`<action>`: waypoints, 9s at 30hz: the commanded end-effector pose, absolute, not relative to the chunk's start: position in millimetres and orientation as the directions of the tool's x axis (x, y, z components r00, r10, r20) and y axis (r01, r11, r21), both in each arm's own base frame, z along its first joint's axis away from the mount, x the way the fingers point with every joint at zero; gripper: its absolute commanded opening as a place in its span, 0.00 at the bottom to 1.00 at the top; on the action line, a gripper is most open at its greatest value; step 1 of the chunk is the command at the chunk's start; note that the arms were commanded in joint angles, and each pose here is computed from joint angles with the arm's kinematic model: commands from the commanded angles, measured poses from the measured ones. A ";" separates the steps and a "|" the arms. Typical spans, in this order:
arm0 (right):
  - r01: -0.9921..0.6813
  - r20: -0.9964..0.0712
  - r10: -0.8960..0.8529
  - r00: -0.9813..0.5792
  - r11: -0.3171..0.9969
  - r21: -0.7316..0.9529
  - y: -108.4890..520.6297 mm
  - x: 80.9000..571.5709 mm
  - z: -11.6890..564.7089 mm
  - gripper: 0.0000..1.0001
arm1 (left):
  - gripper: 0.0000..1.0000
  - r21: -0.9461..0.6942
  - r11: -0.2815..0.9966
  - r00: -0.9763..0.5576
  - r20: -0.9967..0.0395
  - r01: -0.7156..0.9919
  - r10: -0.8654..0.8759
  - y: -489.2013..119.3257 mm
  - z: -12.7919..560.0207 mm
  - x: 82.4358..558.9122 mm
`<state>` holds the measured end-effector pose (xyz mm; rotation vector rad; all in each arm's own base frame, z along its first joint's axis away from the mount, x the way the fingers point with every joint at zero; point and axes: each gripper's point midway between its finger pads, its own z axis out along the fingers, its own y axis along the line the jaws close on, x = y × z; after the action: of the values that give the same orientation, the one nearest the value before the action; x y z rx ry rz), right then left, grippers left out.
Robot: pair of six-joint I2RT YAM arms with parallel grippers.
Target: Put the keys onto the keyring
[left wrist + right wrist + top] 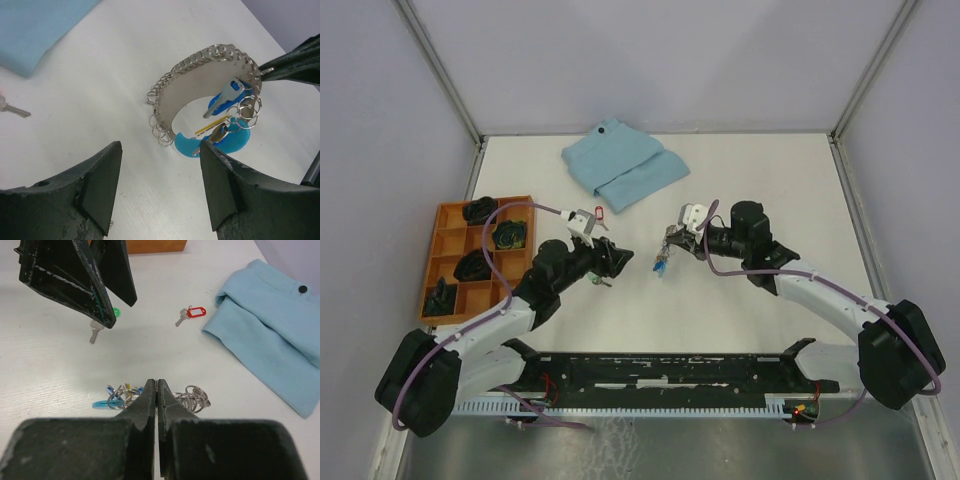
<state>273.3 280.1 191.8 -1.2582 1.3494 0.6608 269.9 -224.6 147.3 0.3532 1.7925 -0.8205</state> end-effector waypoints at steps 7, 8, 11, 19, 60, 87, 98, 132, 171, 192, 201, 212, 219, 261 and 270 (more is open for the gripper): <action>-0.967 -0.944 -0.308 0.115 0.183 -0.177 286.3 239.8 163.8 0.00 | 0.73 -0.449 0.786 -0.459 -0.855 0.425 -0.241 -196.2 130.6 262.5; -0.971 -0.944 -0.316 0.099 0.177 -0.161 286.8 236.5 158.3 0.01 | 0.73 -0.452 0.791 -0.465 -0.851 0.411 -0.244 -194.0 128.3 261.8; -0.974 -0.939 -0.338 0.065 0.181 -0.133 286.2 232.6 147.7 0.00 | 0.75 -0.457 0.815 -0.483 -0.837 0.356 -0.257 -185.0 119.0 260.0; -0.974 -0.933 -0.359 -0.006 0.214 -0.077 290.4 234.5 123.7 0.01 | 0.75 -0.497 0.766 -0.532 -0.811 0.407 -0.244 -199.4 116.4 250.6; -0.728 -0.663 -0.461 -0.590 0.659 0.190 245.5 204.5 66.5 0.48 | 0.70 -0.427 0.756 -0.632 -0.775 0.496 -0.023 -259.0 98.1 246.7; -0.720 -0.674 -0.537 -0.507 0.694 -0.012 269.9 202.9 18.2 0.41 | 0.55 -0.334 0.846 -0.750 -0.652 0.416 0.112 -263.1 16.3 253.8; -0.719 -0.693 -0.545 -0.473 0.692 -0.054 276.9 207.6 23.4 0.51 | 0.51 -0.352 0.841 -0.757 -0.646 0.410 0.098 -261.7 16.2 248.9; -0.556 -0.777 -0.410 -0.478 0.826 -0.094 236.4 218.5 98.6 1.00 | 0.67 -0.495 0.796 -0.674 -0.723 0.348 -0.154 -231.0 82.0 265.9; -0.576 -0.686 -0.444 -0.576 0.816 -0.044 265.6 214.3 16.9 0.85 | 0.65 -0.572 0.751 -0.778 -0.615 0.329 -0.127 -250.5 37.9 260.2; -0.564 -0.754 -0.411 -0.513 0.823 -0.065 274.9 231.5 56.9 0.40 | 0.59 -0.559 0.771 -0.795 -0.596 0.304 -0.118 -247.0 20.2 257.1; -0.605 -0.737 -0.457 -0.499 0.792 -0.081 270.1 223.9 68.7 0.47 | 0.56 -0.559 0.773 -0.795 -0.595 0.301 -0.120 -245.9 20.1 256.3; -0.696 -0.704 -0.505 -0.499 0.718 -0.023 288.0 208.0 61.6 0.45 | 0.56 -0.555 0.778 -0.796 -0.593 0.295 -0.121 -244.3 19.6 255.5; -0.726 -0.685 -0.544 -0.485 0.687 -0.031 300.7 210.0 51.1 0.42 | 0.56 -0.556 0.777 -0.797 -0.592 0.296 -0.120 -245.0 19.7 255.7; -0.786 -0.772 -0.517 -0.370 0.618 -0.037 271.7 229.6 171.6 0.01 | 0.71 -0.192 0.555 -0.204 -0.978 0.809 -0.042 -264.5 160.0 245.8; -0.817 -0.778 -0.545 -0.312 0.572 -0.072 270.4 231.9 208.7 0.01 | 0.72 0.045 0.388 0.043 -0.999 0.920 0.013 -296.8 190.6 225.3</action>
<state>229.7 265.5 171.0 -1.0670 2.0925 0.3994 229.4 -277.1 149.9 0.7715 1.5972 -0.9142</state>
